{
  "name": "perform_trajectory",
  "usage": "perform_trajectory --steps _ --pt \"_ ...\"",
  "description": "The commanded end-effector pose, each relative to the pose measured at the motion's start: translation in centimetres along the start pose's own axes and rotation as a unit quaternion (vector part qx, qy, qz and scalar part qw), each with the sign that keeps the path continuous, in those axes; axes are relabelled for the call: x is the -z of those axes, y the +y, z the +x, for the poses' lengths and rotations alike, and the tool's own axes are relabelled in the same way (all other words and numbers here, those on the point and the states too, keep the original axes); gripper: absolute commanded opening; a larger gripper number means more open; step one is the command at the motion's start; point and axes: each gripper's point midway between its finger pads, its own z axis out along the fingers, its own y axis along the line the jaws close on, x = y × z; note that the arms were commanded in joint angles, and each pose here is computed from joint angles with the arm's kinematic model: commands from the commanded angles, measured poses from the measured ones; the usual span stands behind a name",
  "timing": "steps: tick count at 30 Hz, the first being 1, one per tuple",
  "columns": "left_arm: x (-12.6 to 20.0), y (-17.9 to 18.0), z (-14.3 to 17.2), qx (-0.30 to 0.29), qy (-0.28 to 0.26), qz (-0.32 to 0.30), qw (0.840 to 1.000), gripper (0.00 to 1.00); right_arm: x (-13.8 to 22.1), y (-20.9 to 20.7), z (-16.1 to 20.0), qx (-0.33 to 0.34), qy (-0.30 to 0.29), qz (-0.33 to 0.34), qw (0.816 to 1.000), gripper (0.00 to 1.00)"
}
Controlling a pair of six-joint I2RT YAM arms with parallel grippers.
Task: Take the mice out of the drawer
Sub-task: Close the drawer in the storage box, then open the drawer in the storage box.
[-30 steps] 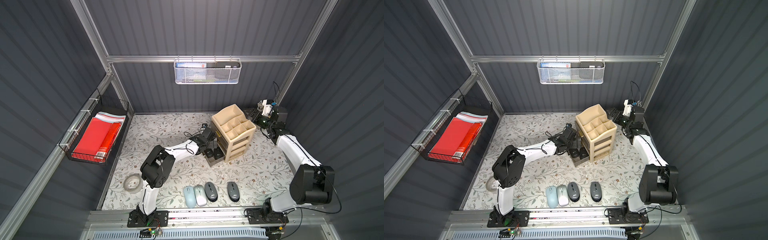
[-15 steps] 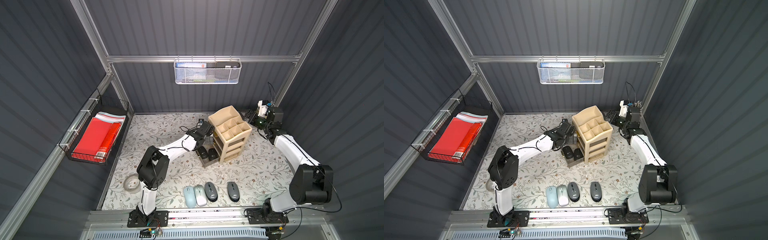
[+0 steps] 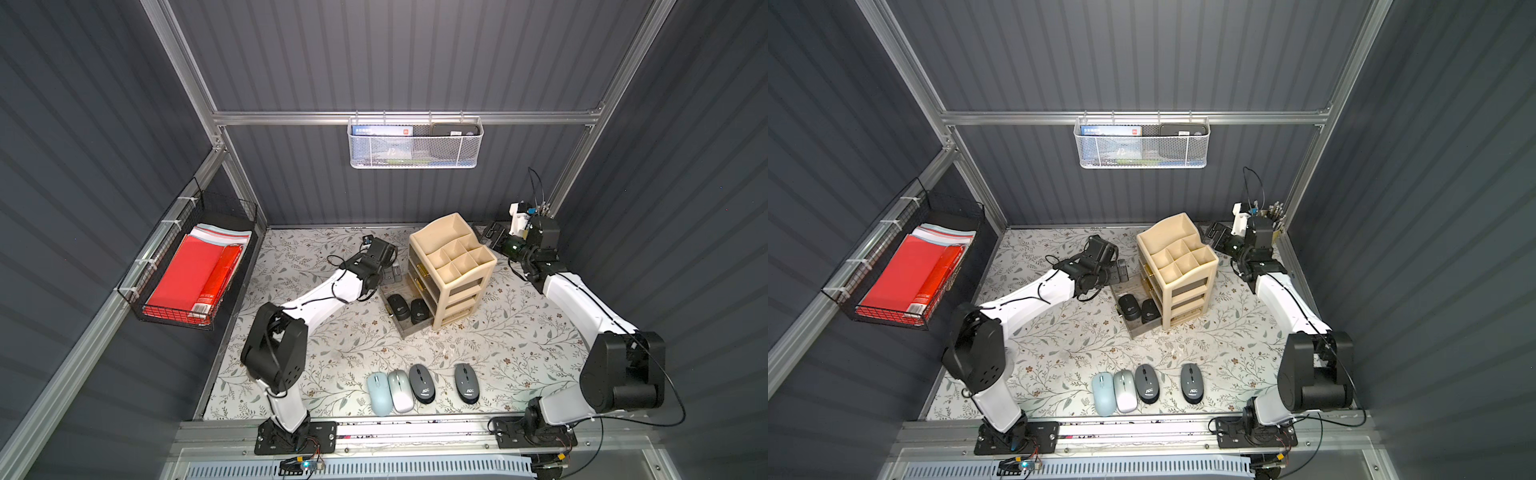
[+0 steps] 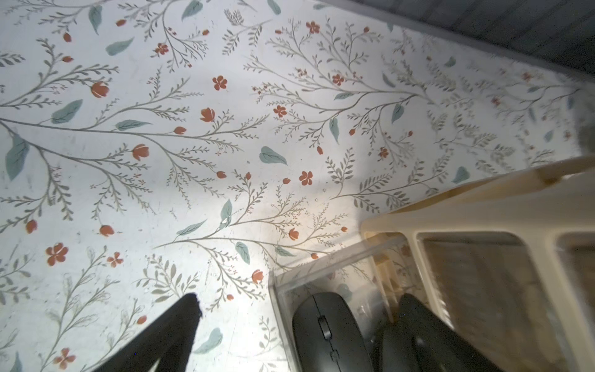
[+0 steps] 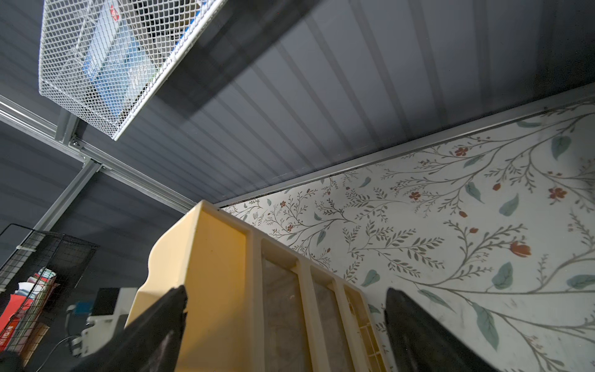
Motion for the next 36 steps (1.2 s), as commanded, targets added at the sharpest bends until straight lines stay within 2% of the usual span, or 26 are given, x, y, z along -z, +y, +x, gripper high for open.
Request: perform_trajectory --steps 1,6,11,13,18,25,28,31,32,36 --pt "1.5 0.5 -1.1 0.042 -0.011 0.024 0.999 0.99 -0.3 -6.5 8.9 -0.046 0.12 0.108 0.986 0.99" --pt "-0.6 -0.1 2.4 0.042 0.052 0.065 0.996 0.99 0.1 -5.6 8.4 -0.02 0.119 0.097 0.988 0.99" --pt "-1.4 -0.7 3.4 0.05 0.082 0.087 0.992 0.98 0.1 -5.0 8.9 -0.016 0.128 0.089 0.988 0.99" --pt "-1.7 -0.9 4.1 0.034 0.097 0.096 0.99 0.96 0.0 -4.9 9.0 -0.014 0.129 0.088 0.988 0.99" --pt "-3.0 -0.5 7.0 0.025 0.142 0.097 0.985 0.92 -0.3 -4.5 9.4 -0.012 0.137 0.082 0.987 0.99" --pt "-4.3 0.5 8.8 -0.005 0.178 0.071 0.982 0.87 -0.4 -4.4 9.8 -0.005 0.142 0.087 0.986 0.99" --pt "-4.7 1.6 9.3 -0.003 0.184 0.044 0.982 0.78 -0.4 -4.3 9.7 -0.005 0.141 0.084 0.986 0.99" --pt "-5.7 2.5 7.9 -0.013 0.164 -0.001 0.986 0.51 -0.5 -4.3 9.9 -0.007 0.144 0.082 0.986 0.99" --pt "-6.0 2.7 7.5 -0.016 0.156 -0.016 0.988 0.48 -0.6 -4.2 10.0 -0.006 0.145 0.08 0.986 0.99" --pt "-7.6 3.5 5.3 -0.035 0.128 -0.068 0.989 0.47 -0.5 -4.0 10.0 -0.004 0.146 0.079 0.986 0.99"
